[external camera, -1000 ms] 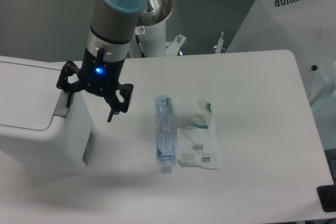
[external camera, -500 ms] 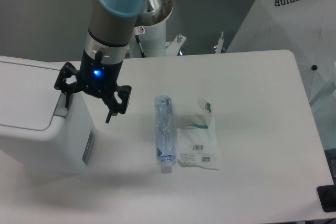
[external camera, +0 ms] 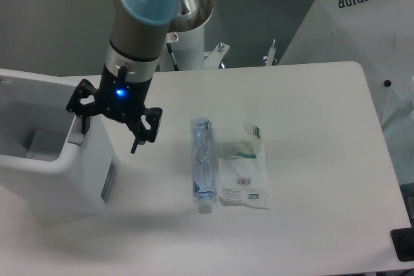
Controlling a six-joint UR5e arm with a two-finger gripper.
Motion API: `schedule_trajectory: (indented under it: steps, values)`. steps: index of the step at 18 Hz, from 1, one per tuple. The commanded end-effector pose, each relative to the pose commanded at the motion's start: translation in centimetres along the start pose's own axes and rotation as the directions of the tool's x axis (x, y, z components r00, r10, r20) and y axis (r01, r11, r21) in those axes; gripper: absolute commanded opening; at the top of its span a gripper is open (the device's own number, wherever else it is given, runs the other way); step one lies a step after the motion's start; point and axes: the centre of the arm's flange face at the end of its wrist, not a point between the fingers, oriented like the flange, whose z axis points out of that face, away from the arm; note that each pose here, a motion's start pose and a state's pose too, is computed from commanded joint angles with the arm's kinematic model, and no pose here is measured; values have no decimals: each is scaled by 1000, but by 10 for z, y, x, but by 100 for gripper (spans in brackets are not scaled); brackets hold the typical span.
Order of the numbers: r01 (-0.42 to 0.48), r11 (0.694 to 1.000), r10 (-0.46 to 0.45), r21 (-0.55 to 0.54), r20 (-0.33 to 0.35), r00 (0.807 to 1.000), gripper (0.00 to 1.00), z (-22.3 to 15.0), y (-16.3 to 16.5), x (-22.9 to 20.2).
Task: Open the trash can
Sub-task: 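Withdraw the gripper from the open trash can back over the packet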
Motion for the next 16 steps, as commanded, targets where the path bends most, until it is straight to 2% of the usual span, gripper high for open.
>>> schedule_trajectory:
  steps: [4, 7, 9, 13, 16]
  values:
    - [-6, 1000, 6, 18, 12, 1000, 100, -11, -3, -5]
    - [35, 998, -38, 54, 51, 998, 100, -32, -1, -41]
    - [29, 997, -34, 71, 70, 997, 100, -39, -2, -56]
    - [49, 995, -64, 87, 186, 980, 100, -53, 13, -124]
    - [56, 996, -71, 72, 229, 971, 100, -60, 33, -178]
